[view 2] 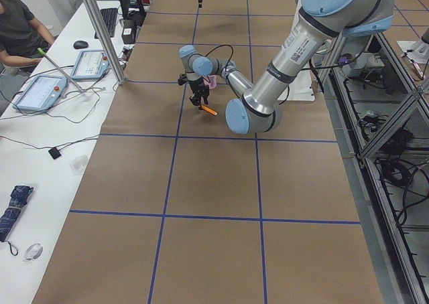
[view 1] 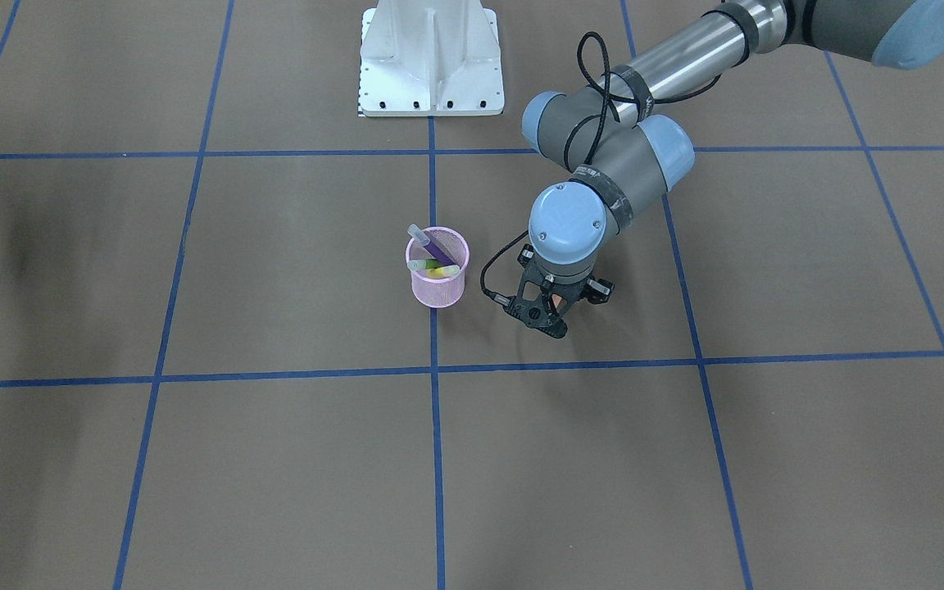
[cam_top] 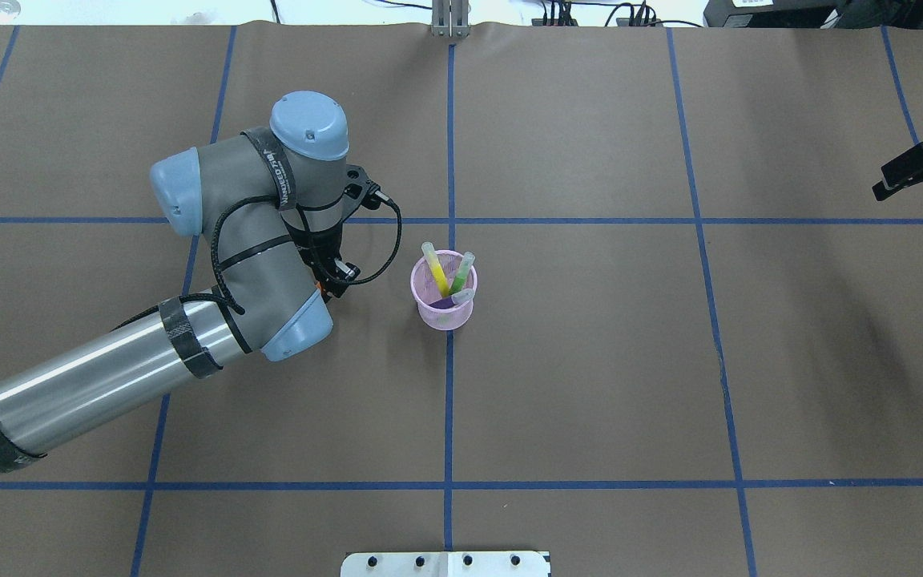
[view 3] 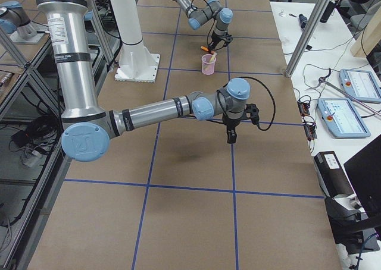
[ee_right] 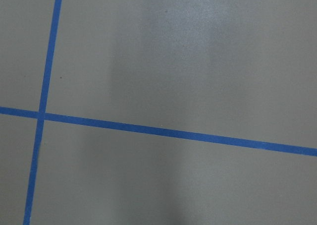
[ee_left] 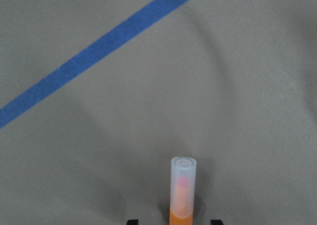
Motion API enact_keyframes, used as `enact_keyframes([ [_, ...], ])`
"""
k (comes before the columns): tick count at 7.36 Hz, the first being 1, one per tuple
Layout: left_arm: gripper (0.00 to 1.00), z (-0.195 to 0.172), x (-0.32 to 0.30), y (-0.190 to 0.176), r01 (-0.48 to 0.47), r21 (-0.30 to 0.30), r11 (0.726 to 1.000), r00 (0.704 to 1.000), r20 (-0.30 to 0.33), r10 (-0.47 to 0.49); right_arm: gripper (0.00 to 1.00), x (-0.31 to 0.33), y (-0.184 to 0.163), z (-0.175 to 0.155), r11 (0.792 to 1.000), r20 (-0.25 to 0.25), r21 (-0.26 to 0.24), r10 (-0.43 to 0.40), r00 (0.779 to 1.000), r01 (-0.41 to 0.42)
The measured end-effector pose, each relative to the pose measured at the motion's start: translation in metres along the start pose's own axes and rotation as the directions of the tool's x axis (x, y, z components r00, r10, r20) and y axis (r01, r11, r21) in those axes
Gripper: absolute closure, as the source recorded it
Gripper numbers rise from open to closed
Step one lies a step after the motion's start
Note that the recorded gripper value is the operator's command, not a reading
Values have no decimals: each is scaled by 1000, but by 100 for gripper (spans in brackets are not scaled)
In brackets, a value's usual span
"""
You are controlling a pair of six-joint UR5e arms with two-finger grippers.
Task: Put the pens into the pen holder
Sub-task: 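Grasp the orange marker with the left gripper and lift it, then carry the orange marker over the cup and lower it in with the left gripper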
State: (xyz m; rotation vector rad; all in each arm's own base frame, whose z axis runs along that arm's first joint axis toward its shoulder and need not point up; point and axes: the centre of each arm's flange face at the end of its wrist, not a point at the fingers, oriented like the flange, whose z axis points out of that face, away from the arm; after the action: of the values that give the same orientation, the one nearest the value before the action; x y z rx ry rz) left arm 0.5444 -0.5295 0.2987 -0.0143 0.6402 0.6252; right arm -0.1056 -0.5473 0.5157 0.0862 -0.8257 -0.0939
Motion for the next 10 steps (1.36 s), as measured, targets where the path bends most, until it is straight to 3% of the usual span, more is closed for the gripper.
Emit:
enact_keyframes([
  [1, 48, 1, 1, 0, -1, -1, 1000, 1000, 0, 1, 0, 0, 0, 0, 1000, 0, 0, 0, 1000, 0],
  [2, 55, 2, 0, 1, -1, -3, 1000, 1000, 0, 1, 0, 0, 0, 0, 1000, 0, 0, 1, 1000, -1],
  [3, 69, 3, 0, 1, -2, -5, 1000, 1000, 1, 2, 0, 1, 1, 0, 1000, 1, -1, 2, 1000, -2],
  [5, 77, 5, -1, 2, -2, -7, 1000, 1000, 2, 2, 0, 1, 1, 0, 1000, 1, -2, 2, 1000, -2],
  [6, 93, 5, -1, 2, -1, -8, 1000, 1000, 2, 1, 0, 2, 1, 0, 1000, 1, -1, 2, 1000, -2],
  [7, 100, 5, -1, 2, 0, -8, 1000, 1000, 2, 0, 0, 3, 1, -1, 1000, 1, 0, 4, 1000, -4],
  [10, 100, 2, -1, 2, 4, -6, 1000, 1000, -2, -4, 0, 4, 0, -2, 1000, 0, 2, 4, 1000, -4],
])
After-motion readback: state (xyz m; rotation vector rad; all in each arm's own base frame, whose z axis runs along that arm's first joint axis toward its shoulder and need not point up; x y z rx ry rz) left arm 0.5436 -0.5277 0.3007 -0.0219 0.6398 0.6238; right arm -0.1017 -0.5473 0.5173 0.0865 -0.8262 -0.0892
